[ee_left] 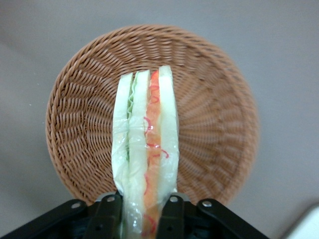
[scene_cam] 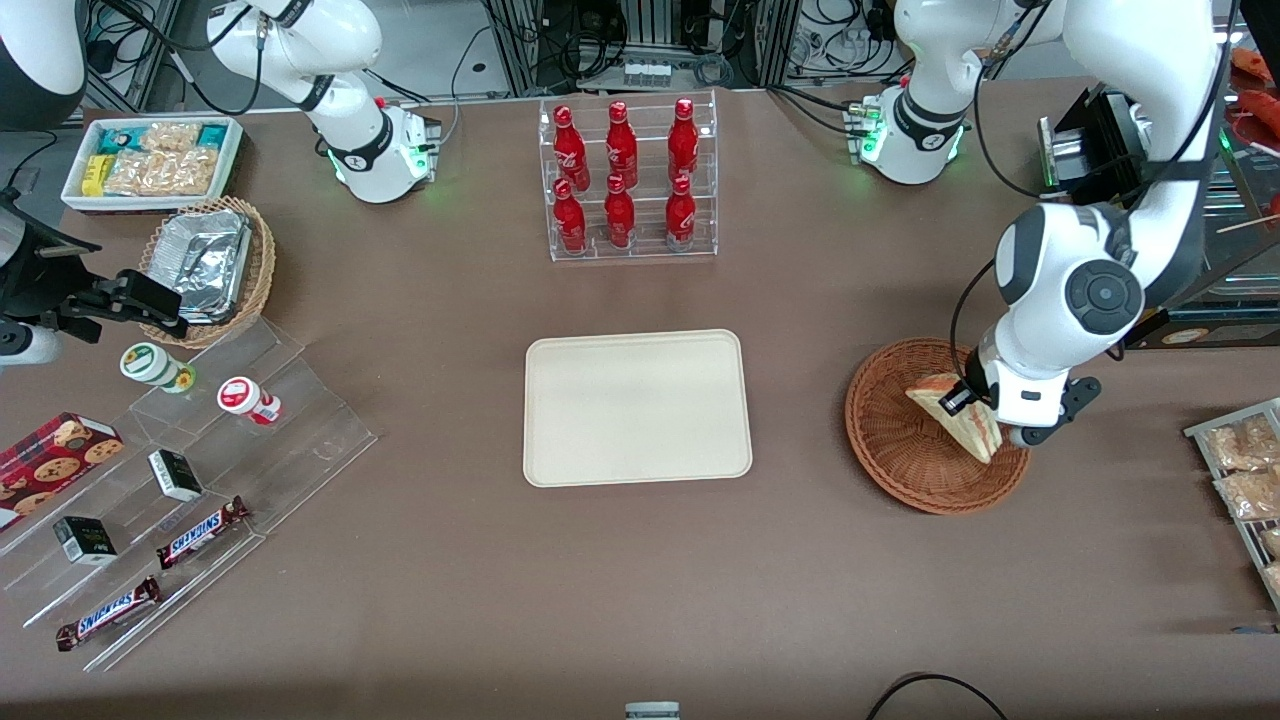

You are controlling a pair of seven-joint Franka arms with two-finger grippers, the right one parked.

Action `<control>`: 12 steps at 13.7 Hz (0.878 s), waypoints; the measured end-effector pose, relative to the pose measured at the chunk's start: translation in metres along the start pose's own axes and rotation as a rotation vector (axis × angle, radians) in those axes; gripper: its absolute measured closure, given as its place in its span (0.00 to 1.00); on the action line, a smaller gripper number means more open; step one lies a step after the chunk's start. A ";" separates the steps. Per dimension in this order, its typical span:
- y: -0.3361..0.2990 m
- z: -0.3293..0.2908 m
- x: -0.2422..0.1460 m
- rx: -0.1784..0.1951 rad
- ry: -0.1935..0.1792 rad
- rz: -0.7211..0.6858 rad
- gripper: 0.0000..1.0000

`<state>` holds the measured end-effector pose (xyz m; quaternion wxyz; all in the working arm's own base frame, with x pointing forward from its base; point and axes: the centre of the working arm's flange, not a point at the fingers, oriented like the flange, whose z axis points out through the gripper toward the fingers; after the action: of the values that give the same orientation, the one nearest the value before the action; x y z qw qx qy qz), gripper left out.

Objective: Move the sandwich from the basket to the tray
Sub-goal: 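Lift the sandwich and carry it over the white tray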

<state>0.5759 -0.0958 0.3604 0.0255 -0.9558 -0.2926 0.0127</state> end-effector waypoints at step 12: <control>0.238 -0.049 -0.177 -0.050 0.030 0.395 0.81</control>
<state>0.5640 -0.3940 0.3973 0.0033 -0.9951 -0.0992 -0.0040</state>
